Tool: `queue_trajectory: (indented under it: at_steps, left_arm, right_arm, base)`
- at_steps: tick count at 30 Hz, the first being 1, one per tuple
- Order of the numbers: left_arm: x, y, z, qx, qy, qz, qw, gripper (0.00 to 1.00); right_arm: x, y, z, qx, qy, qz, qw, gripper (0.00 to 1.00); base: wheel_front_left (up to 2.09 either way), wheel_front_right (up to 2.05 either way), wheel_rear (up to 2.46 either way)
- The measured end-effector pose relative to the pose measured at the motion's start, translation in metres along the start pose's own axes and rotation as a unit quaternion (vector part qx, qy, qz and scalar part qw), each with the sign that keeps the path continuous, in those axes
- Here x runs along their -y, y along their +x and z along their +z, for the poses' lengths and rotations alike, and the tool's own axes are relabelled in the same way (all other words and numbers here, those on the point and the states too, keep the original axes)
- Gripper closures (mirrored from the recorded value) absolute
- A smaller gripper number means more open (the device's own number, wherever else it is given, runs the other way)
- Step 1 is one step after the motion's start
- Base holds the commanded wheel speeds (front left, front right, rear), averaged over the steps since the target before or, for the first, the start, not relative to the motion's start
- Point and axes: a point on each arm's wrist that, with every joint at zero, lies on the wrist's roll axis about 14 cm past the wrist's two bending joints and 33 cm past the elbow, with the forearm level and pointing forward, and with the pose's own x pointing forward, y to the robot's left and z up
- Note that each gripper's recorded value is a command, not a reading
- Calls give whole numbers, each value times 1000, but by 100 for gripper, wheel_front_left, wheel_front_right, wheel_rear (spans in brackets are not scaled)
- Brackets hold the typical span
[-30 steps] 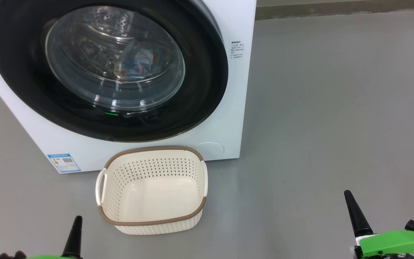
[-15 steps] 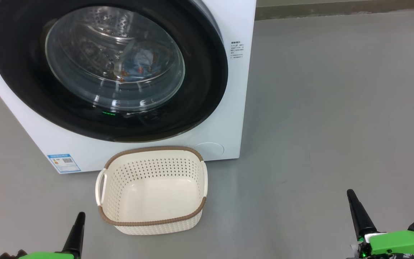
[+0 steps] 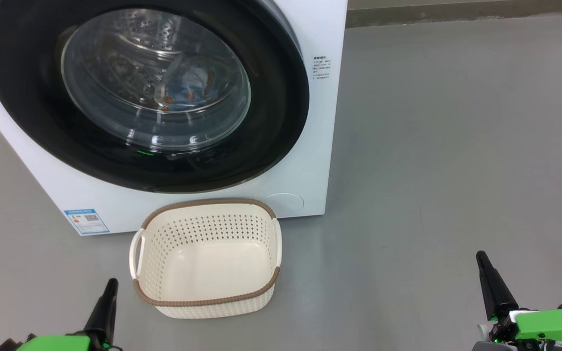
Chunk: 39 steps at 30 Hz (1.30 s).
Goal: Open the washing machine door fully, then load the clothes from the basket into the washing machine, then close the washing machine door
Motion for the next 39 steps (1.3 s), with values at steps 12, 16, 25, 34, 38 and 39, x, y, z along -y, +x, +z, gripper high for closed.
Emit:
queue_trajectory:
  at_steps: [12,16,25,34,38,39]
  left_arm:
    - [5,3,0,-2,-14,-8,1000,100]
    - [5,3,0,-2,-14,-8,1000,100]
    - [5,3,0,-2,-14,-8,1000,100]
    - [5,3,0,-2,-14,-8,1000,100]
    - [5,3,0,-2,-14,-8,1000,100]
    - [5,3,0,-2,-14,-8,1000,100]
  right_arm:
    - [-1,0,1,0,18,2,1000,100]
    - [-1,0,1,1,19,2,1000,100]
    - [-1,0,2,2,19,2,1000,100]
    - [0,0,2,2,20,2,1000,100]
    - [0,0,2,2,20,2,1000,100]
    - [0,0,2,2,20,2,1000,100]
  base:
    - [0,0,0]
    - [0,0,0]
    - [0,0,0]
    - [0,0,0]
    - [0,0,0]
    - [0,0,0]
